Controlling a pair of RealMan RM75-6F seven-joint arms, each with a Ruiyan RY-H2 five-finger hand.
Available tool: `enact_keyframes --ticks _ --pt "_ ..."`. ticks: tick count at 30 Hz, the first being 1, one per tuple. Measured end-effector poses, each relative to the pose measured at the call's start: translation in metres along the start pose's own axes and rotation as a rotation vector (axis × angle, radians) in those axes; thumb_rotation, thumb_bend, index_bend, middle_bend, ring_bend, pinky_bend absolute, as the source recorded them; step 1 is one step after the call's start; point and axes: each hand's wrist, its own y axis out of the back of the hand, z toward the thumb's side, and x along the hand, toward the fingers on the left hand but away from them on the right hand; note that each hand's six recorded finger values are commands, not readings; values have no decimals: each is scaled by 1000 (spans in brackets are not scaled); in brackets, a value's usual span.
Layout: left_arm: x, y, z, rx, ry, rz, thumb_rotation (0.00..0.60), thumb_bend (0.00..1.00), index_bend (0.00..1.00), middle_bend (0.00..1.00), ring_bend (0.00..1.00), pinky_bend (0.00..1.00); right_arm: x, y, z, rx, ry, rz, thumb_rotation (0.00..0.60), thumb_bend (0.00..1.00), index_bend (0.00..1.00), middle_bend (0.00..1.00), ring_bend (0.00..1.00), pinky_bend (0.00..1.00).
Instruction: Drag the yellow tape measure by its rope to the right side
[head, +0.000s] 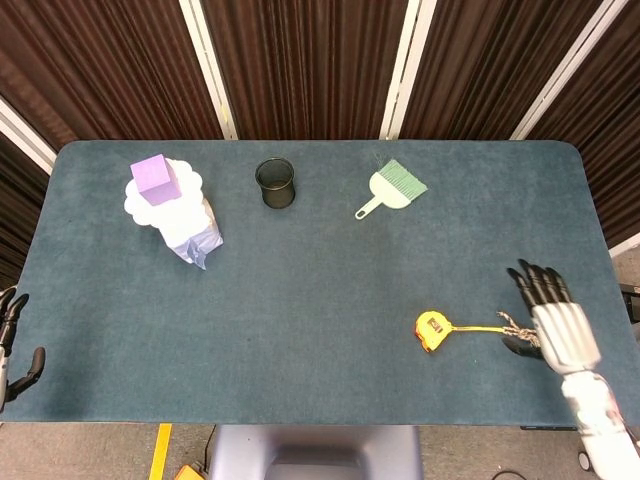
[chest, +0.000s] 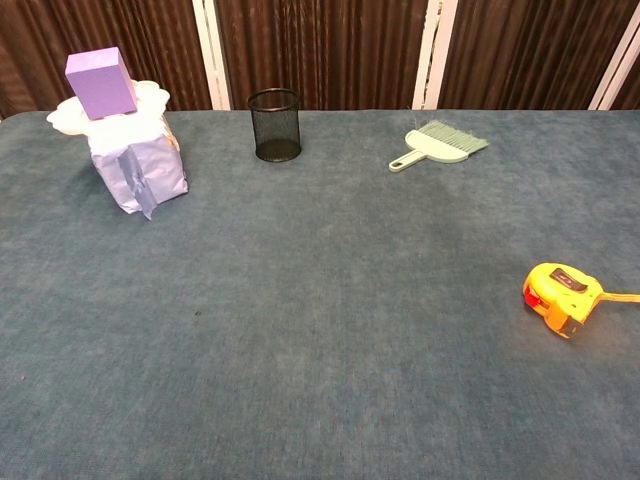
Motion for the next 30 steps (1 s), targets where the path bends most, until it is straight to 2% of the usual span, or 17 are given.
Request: enact_keyframes --ticks 4,7,11,16,21,30 --pt "1 -1 1 1 -2 -3 600 465 44 0 0 72 45 19 -28 14 -117 -63 600 194 161 0 0 0" --pt "1 -1 1 0 -2 -6 600 465 44 0 0 72 64 25 -44 17 -166 -77 600 194 170 0 0 0" --pt "1 -2 2 0 -6 -8 600 465 44 0 0 72 68 20 -56 14 -163 -45 600 195 162 0 0 0" --pt "1 -4 2 3 -10 -20 600 466 44 0 0 72 64 11 -55 34 -148 -15 600 195 154 0 0 0" --pt "5 -11 4 8 -19 -47 600 466 44 0 0 72 60 4 -49 56 -132 -8 600 195 153 0 0 0" --pt "6 -14 5 16 -18 -55 600 466 44 0 0 72 57 1 -46 48 -128 -16 600 195 155 0 0 0"
